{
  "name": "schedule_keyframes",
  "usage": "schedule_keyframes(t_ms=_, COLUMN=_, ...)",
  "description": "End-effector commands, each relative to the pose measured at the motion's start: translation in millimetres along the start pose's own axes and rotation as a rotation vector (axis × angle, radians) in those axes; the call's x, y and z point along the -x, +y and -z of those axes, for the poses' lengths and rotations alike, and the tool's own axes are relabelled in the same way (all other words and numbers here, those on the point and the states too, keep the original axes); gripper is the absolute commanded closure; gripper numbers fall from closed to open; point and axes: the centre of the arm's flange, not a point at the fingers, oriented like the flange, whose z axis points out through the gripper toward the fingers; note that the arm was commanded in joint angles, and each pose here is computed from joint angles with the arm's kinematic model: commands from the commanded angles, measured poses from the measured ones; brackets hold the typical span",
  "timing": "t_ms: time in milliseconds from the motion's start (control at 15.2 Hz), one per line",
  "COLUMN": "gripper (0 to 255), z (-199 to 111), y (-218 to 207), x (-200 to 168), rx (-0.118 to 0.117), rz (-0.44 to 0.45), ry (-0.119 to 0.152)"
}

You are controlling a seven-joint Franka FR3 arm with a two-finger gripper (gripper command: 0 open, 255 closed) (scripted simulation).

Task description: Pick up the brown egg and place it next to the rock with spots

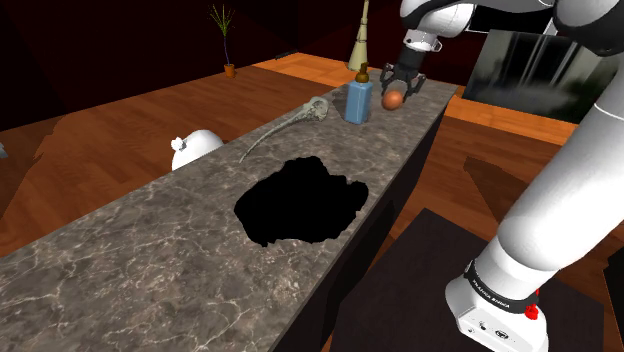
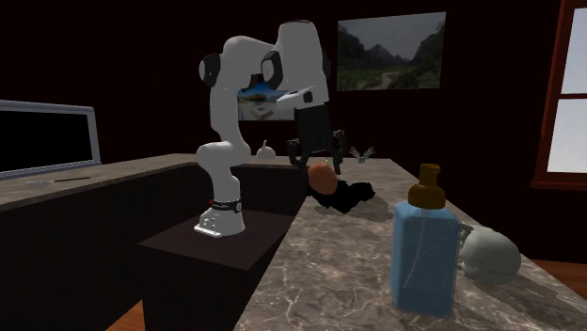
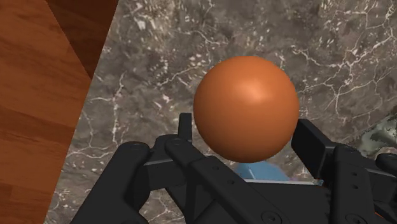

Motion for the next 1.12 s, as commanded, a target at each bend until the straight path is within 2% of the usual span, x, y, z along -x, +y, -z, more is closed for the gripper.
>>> schedule_keyframes(t_ms=0, gripper=255, z=-4, y=-20, x=22, rx=0.000, rz=-0.001, ry=0.001)
schedule_keyframes(t_ms=1056, gripper=255, z=-34, y=-168, x=170, rx=0.000, rz=-0.001, ry=0.001)
